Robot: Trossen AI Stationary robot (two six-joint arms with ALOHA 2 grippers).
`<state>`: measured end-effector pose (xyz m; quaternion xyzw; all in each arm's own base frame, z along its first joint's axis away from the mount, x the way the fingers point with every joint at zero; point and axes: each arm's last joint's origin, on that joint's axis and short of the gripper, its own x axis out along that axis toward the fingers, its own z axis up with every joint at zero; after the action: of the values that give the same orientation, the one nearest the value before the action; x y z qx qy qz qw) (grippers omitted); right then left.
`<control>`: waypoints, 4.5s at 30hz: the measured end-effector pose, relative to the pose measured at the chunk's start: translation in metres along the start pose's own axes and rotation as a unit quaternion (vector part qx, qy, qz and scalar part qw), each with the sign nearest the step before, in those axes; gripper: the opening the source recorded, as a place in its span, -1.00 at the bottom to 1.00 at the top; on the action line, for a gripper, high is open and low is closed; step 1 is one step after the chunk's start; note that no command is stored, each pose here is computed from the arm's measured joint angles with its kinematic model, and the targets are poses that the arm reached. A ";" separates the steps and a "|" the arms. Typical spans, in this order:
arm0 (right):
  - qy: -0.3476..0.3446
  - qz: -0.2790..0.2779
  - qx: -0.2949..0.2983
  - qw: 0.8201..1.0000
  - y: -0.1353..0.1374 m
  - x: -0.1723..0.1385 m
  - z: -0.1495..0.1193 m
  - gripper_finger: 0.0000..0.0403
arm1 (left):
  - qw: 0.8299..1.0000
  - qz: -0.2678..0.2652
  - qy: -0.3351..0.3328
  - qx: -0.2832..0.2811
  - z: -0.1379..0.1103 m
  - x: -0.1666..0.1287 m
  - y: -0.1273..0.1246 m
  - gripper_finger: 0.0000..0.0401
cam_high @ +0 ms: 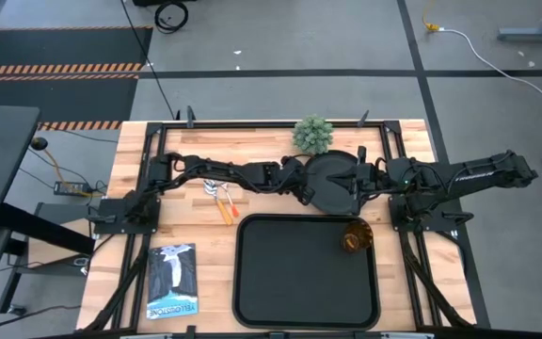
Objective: Pick and place plate/cup/fork/spoon on tray
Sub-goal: Put the black plate to the bottom left of the brown cup on the black tray
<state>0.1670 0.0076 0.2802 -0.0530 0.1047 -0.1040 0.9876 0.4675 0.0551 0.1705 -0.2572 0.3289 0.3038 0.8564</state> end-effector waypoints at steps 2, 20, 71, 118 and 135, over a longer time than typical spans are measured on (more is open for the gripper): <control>0.001 0.001 0.000 1.000 0.000 0.001 0.000 -0.94 | 1.000 0.008 0.022 0.003 -0.004 0.007 0.002 -0.16; 0.014 0.002 -0.009 1.000 0.002 0.005 -0.003 -0.94 | 0.998 -0.017 0.051 -0.026 0.005 0.019 0.012 -0.15; 0.014 0.003 -0.006 1.000 0.002 0.005 -0.003 -0.94 | 0.997 -0.029 0.066 -0.040 -0.001 0.034 0.017 -0.35; 0.016 0.003 -0.001 1.000 0.002 0.005 -0.003 -0.94 | 0.997 -0.042 0.042 -0.043 0.008 0.036 0.020 -0.79; 0.019 0.003 -0.001 1.000 0.002 0.005 -0.004 -0.94 | 0.998 -0.038 0.038 -0.028 0.011 0.038 0.024 -0.90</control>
<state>0.1716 0.0081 0.2750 -0.0520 0.1234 -0.1019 0.9857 0.4780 0.0915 0.1446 -0.3049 0.3429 0.2705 0.8463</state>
